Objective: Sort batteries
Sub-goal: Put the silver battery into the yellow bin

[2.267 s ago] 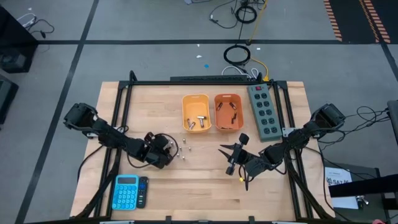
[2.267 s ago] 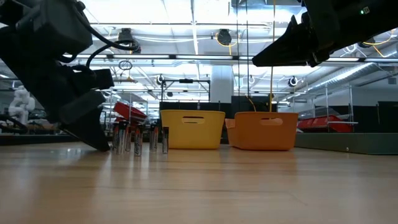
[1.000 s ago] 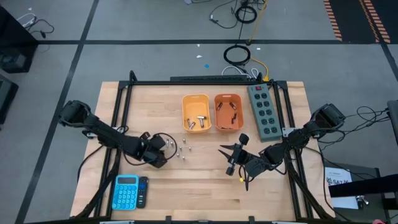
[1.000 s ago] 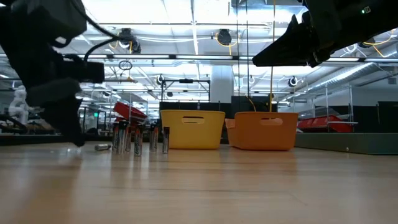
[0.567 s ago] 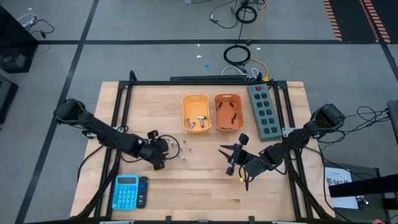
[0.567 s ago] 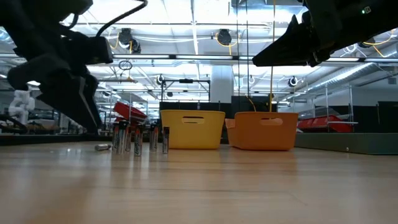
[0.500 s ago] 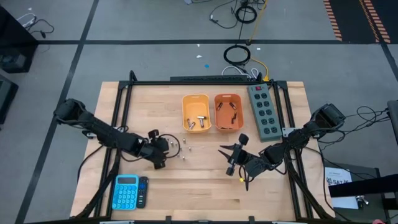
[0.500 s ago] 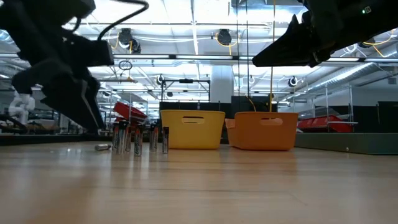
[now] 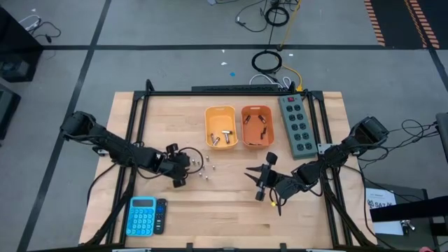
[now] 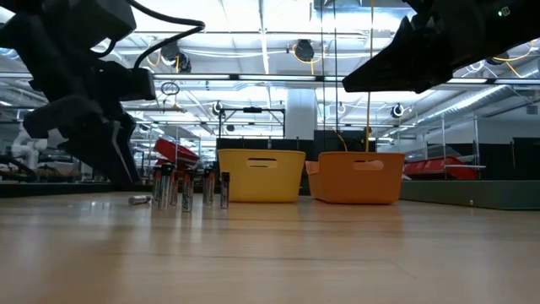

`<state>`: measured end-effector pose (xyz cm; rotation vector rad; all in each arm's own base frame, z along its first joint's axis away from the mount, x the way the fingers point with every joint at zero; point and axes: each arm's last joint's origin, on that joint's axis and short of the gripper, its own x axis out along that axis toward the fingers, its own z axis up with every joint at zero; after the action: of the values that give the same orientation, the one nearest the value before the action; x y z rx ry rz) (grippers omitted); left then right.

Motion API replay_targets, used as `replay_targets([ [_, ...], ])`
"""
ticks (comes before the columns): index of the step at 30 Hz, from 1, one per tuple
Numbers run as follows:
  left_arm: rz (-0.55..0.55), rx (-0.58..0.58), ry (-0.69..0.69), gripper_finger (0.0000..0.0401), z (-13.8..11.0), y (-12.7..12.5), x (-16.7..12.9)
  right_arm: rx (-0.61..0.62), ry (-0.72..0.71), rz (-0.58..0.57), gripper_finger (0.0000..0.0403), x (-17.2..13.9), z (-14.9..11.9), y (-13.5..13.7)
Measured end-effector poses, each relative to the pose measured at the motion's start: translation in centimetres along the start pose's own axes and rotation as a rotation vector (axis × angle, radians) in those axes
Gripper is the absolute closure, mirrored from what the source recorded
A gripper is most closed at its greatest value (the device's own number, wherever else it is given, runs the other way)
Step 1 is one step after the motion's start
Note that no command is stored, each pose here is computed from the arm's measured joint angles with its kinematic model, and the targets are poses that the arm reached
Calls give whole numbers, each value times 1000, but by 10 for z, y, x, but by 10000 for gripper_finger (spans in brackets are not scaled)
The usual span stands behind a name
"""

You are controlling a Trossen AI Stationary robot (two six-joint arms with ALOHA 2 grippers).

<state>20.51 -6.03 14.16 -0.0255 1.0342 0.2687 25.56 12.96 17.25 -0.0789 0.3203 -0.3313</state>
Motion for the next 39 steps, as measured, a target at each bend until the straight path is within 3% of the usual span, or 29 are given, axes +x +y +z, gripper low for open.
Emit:
replay_targets([
  [9, 10, 52, 3, 210, -1, 1, 0, 26, 3, 14, 323, 0, 0, 0],
  [20, 40, 3, 0, 210, 5, 11, 4, 68, 2, 17, 323, -2, 0, 2],
  [25, -23, 17, -12, 210, 10, 12, 5, 65, 2, 17, 323, -2, 0, 2],
  [39, -44, 43, -83, 210, 18, 12, 6, 62, 2, 17, 323, -2, 0, 2],
])
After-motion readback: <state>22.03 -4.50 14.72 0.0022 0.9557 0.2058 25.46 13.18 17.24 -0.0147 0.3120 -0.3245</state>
